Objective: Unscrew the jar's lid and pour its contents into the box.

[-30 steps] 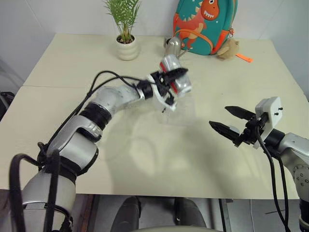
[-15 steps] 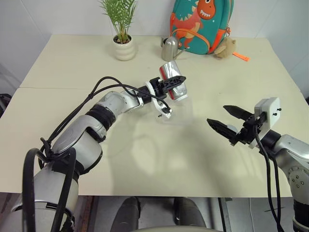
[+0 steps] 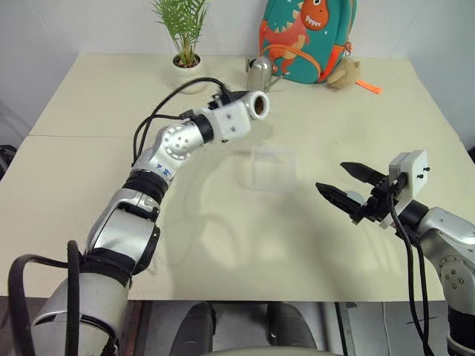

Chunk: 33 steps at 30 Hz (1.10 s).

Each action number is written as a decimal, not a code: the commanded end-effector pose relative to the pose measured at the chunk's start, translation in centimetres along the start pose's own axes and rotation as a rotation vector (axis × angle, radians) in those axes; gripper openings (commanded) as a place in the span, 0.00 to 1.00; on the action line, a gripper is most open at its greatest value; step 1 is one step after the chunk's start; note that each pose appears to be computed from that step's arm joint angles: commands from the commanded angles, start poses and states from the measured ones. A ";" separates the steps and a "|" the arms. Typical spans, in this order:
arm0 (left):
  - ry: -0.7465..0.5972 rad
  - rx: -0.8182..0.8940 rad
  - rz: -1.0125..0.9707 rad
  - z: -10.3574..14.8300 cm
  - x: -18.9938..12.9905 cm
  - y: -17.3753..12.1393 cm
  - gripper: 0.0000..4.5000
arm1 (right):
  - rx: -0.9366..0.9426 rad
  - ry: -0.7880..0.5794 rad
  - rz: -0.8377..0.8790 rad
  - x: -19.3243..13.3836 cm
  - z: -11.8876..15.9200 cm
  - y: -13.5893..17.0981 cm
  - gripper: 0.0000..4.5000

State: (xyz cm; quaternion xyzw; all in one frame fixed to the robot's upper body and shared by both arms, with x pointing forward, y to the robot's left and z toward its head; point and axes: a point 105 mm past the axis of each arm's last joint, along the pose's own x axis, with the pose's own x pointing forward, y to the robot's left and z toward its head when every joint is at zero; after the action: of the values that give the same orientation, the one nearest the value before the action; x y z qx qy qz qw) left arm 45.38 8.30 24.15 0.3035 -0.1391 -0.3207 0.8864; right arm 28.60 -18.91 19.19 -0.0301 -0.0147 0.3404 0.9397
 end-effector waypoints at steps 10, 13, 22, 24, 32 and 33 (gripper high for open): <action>0.185 -0.533 -0.110 -3.0 -2.5 -3.1 0.43 | -0.126 -0.026 0.017 0.5 1.1 -0.8 0.99; 0.185 -0.539 -0.134 -2.8 -2.8 -4.2 0.43 | -0.178 -0.049 0.001 0.4 1.7 -1.8 0.99; 0.251 -0.472 -0.171 -3.0 -2.5 -5.3 0.43 | -0.279 -0.046 0.019 -0.1 2.5 -2.9 0.99; 0.237 -0.384 -0.147 -2.4 -2.0 -5.0 0.43 | -0.266 -0.049 0.017 0.1 2.4 -2.7 0.99; -0.076 1.016 0.190 5.6 0.5 -3.6 0.43 | -0.224 -0.068 0.000 0.3 2.0 -2.2 0.99; -0.150 1.191 0.212 6.5 0.7 -4.4 0.43 | -0.218 -0.073 -0.001 0.4 2.0 -2.0 0.99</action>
State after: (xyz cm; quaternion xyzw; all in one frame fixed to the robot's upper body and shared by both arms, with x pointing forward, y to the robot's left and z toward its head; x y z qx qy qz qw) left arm 42.84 5.27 25.21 0.6562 -0.2686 -0.1478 0.6895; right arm 30.56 -20.74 20.23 -0.1158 -0.0626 0.3335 0.9335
